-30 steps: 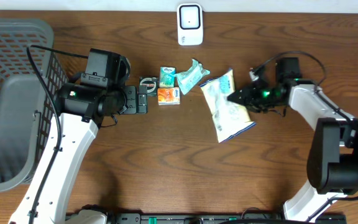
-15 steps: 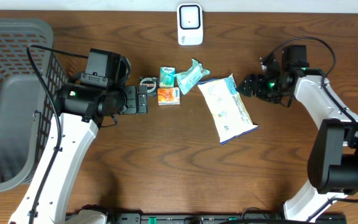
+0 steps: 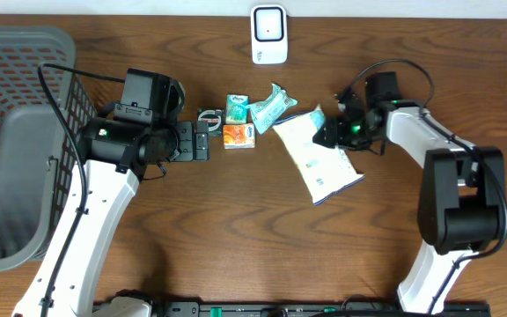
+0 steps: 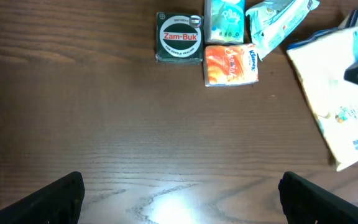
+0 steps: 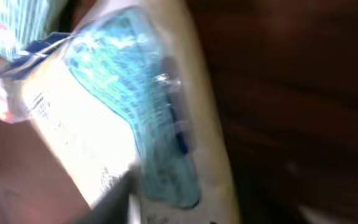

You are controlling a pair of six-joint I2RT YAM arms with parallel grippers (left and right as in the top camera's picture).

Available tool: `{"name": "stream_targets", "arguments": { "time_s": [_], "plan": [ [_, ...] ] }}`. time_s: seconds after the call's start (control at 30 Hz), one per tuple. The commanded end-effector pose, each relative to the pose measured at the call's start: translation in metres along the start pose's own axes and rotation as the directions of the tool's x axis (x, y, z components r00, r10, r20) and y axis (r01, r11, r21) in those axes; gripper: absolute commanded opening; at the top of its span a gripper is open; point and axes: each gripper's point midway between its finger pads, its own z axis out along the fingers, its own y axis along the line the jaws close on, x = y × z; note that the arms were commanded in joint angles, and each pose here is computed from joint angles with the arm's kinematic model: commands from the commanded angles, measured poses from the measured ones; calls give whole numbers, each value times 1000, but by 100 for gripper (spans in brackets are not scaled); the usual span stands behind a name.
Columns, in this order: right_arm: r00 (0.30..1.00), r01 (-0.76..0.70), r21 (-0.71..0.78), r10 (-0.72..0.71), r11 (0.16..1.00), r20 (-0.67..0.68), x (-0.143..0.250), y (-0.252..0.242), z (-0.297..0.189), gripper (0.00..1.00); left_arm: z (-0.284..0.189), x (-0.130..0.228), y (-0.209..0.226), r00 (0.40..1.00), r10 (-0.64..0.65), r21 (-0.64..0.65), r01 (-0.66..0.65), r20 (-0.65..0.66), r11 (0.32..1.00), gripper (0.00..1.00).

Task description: Scan the item barcode

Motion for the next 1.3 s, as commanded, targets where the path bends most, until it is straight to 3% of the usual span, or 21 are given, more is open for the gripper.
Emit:
{"name": "stream_targets", "arguments": {
  "time_s": [0.0,0.03,0.2,0.27,0.4,0.6,0.77,0.97,1.27],
  "plan": [
    [996,-30,3,30,1000,-79,21,-9,21,6,-5,-4,0,1000,6,-2,-6,18,1000,98],
    [996,-43,-15,42,999,-75,19,-4,20,1,-5,-4,0,1000,6,-2,-6,18,1000,97],
    [998,-63,-201,58,977,-32,-4,32,-3,1,-5,-4,0,1000,6,-2,-6,18,1000,98],
    [999,-21,-337,28,941,17,-22,60,-30,1,-5,-4,0,1000,6,-2,-6,18,1000,98],
    [992,67,-459,-9,886,126,-51,97,-83,1,-5,-4,0,1000,6,-2,-6,18,1000,98],
    [914,254,-386,-89,887,397,-93,140,-155,1,-5,-4,0,1000,6,-2,-6,18,1000,98],
    [768,397,-219,-192,892,610,-111,181,-207,1,-5,-4,0,1000,6,-2,-6,19,1000,98],
    [609,564,-158,-279,810,743,-104,245,-249,1,-5,-4,0,1000,6,-2,-6,18,1000,98],
    [690,423,-284,-103,861,716,-107,251,-247,1,-5,-4,0,1000,6,-2,-6,18,1000,98]
  ]
}}
